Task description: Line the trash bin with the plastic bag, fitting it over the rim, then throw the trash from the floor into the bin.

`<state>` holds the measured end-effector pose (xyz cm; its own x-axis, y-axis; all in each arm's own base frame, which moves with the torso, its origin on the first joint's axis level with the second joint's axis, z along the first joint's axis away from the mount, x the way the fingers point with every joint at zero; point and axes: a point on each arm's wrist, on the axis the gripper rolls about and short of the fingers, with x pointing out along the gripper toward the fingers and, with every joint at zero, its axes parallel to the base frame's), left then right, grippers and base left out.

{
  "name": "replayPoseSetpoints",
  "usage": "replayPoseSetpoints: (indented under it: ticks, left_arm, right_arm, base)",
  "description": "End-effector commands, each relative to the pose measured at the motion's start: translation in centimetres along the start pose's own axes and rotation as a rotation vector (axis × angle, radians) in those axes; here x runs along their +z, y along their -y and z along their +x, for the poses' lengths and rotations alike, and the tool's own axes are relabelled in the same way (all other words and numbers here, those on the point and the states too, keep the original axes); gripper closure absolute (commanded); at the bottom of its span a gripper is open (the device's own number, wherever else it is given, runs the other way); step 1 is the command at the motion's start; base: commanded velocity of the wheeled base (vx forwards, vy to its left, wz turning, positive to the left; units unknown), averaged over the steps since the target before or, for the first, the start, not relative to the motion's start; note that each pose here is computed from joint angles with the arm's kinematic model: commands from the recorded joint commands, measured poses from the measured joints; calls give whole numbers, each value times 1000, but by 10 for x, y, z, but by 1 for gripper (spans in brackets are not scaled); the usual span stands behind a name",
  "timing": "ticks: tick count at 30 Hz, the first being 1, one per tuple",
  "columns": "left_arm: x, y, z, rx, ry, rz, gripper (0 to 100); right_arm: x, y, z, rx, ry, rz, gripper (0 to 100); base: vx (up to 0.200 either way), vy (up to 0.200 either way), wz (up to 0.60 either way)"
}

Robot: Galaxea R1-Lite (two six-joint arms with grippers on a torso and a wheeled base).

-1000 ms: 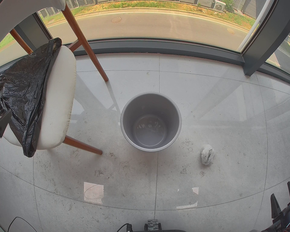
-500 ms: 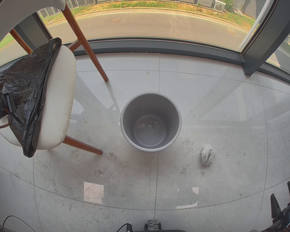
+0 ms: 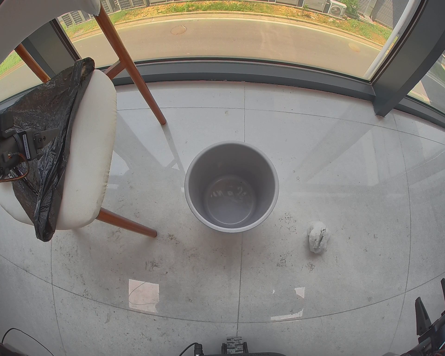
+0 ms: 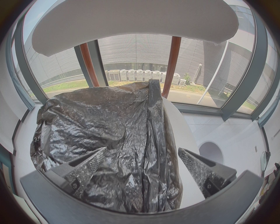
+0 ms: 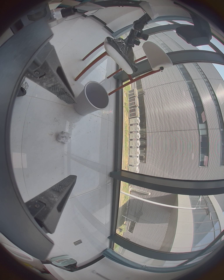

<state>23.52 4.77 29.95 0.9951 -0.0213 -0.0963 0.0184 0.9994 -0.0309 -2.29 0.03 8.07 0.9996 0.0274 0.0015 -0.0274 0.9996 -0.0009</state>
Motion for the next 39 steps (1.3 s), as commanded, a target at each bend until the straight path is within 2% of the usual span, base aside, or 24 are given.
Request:
replayPoseSetpoints:
  ticks: [1, 6, 10, 15, 25, 26, 39]
  left_arm:
    - [3, 13, 16, -22, 4, 27, 0]
    - [1, 38, 19, -33, -3, 66, 0]
    - [-2, 37, 25, 7, -15, 61, 0]
    - [-2, 36, 32, 21, 21, 67, 0]
    - [-17, 34, 45, 49, -23, 56, 0]
    - [-17, 34, 46, 50, -14, 55, 100]
    - [-32, 35, 45, 43, -44, 49, 100]
  right_arm:
    - [-5, 0, 1, 2, -9, 1, 0]
    - [-5, 0, 1, 0, -9, 1, 0]
    - [-5, 0, 1, 2, -9, 3, 0]
    - [-5, 0, 1, 0, -9, 3, 0]
    - [-5, 0, 1, 0, -9, 3, 0]
    - [-5, 0, 1, 2, -9, 3, 0]
    - [-5, 0, 1, 0, -9, 4, 0]
  base:
    - [0, 0, 0]
    - [0, 0, 0]
    - [0, 0, 0]
    - [0, 0, 0]
    - [0, 0, 0]
    - [0, 0, 0]
    - [0, 0, 0]
